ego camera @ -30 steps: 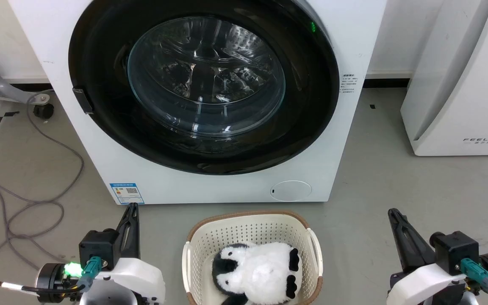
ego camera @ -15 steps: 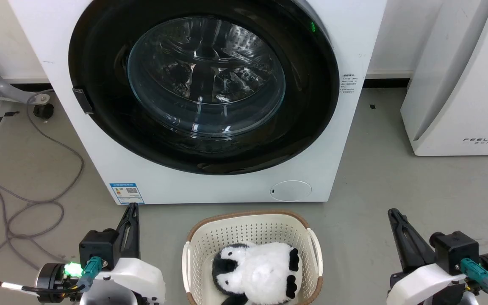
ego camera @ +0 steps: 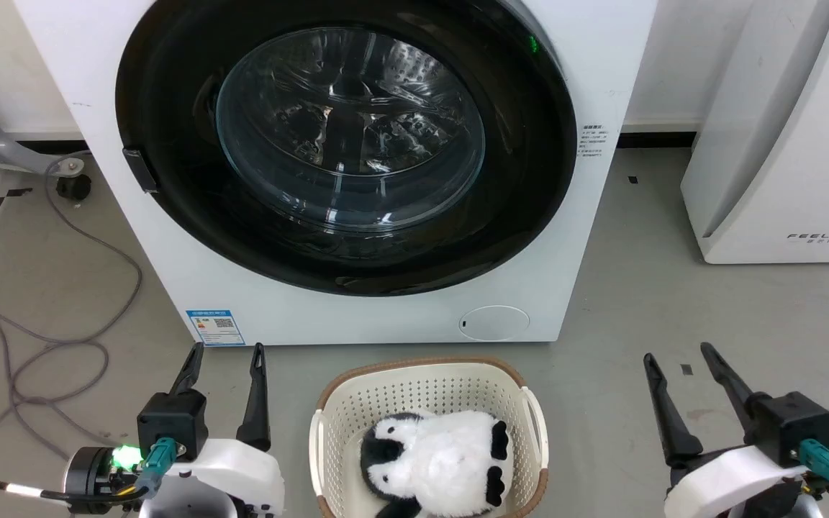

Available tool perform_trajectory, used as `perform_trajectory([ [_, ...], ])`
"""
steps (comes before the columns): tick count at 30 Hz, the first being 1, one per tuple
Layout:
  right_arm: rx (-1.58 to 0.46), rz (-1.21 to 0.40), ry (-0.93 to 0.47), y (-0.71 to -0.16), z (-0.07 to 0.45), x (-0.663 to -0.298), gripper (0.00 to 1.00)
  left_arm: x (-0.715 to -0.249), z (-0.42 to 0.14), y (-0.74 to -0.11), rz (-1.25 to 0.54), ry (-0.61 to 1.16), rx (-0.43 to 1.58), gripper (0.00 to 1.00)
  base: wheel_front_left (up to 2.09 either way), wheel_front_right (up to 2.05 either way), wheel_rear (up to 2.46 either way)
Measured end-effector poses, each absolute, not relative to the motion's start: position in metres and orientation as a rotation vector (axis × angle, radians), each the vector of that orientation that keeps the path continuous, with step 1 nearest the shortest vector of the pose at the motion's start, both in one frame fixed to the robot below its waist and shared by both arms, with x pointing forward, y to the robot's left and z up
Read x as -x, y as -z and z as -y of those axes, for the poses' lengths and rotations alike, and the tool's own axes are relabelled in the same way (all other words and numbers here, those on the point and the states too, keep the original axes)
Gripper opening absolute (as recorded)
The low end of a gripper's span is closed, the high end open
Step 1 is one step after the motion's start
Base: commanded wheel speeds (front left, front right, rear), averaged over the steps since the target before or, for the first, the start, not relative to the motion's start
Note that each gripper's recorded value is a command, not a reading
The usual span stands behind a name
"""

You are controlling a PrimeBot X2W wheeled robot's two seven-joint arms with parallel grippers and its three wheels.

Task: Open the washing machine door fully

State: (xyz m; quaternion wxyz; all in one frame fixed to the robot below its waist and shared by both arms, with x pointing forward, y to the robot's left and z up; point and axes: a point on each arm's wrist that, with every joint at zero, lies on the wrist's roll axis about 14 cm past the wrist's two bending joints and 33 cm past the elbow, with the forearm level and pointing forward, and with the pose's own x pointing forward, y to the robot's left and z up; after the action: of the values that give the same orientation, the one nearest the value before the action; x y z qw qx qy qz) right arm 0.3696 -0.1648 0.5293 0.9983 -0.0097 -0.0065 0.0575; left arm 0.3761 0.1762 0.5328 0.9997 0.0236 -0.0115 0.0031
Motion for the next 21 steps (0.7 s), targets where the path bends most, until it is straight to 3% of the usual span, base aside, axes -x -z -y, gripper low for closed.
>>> perform_trajectory([
  [21,-0.048,0.097,-0.094,-0.548,0.172,-0.371,1.0,-0.376,-0.177,-0.539,0.066,-0.028,-0.039,1.0,0.0,0.0,0.0],
])
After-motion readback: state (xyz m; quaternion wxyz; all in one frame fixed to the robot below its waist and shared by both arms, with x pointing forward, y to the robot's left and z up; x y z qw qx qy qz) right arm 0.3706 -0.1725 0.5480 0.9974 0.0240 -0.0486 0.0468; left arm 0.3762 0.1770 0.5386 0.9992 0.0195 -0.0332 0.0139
